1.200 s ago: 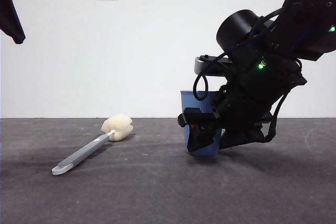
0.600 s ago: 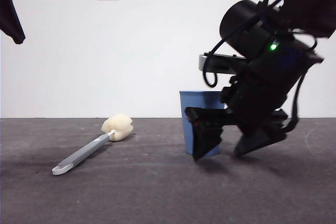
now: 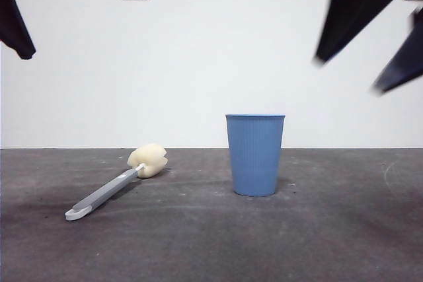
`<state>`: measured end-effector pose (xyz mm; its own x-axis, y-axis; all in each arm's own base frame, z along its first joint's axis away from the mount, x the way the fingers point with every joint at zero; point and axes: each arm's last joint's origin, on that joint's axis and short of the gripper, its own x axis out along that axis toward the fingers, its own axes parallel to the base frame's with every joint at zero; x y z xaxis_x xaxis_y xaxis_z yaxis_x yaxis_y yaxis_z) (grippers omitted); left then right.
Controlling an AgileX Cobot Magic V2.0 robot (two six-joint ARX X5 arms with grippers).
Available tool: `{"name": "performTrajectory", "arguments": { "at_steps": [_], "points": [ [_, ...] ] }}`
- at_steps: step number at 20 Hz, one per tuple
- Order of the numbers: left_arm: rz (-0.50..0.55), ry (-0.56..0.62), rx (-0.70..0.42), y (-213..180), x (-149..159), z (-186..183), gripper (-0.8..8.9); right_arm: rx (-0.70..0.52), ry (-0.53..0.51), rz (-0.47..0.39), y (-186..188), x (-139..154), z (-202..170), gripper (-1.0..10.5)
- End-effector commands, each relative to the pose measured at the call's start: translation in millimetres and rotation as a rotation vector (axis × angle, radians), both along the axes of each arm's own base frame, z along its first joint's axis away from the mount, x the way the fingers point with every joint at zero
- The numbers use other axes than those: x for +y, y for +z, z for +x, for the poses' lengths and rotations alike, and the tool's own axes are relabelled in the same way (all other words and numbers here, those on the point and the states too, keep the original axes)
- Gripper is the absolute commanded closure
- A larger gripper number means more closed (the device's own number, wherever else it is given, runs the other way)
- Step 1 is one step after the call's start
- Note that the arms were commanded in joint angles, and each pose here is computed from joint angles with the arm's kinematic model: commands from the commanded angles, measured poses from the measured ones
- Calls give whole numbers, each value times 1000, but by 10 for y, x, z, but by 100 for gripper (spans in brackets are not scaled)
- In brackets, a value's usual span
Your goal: Pick up the cup brush,pick up the cup,insert the brush into the cup,clean the cup,put the cup brush back,put the cup back to the fixed position on the table
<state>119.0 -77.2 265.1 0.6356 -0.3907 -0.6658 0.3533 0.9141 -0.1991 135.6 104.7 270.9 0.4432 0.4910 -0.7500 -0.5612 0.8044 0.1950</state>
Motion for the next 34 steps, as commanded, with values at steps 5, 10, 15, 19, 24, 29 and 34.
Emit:
{"name": "performTrajectory", "arguments": {
  "at_steps": [5, 10, 15, 19, 24, 29, 34],
  "points": [
    [-119, -206, 74, 8, -56, -48, 536, 90, 63, 44, 170, -191, -316, 510],
    [-130, -236, 115, -11, -55, -72, 736, 97, 63, 38, 165, -195, -321, 716],
    [-128, -239, 114, -12, -54, -73, 822, 97, 98, 77, 181, -176, -317, 959],
    [-115, -249, 103, -12, -54, -72, 822, 74, 103, 89, 196, -165, -302, 958],
    [-115, -248, 103, -12, -54, -72, 816, 65, 99, 93, 202, -162, -296, 942],
    [-115, -248, 102, -11, -54, -71, 816, 65, 99, 94, 202, -162, -296, 942],
    [-100, -252, 80, -6, -54, -64, 817, 65, 99, 94, 202, -162, -296, 942]
  ]
}}
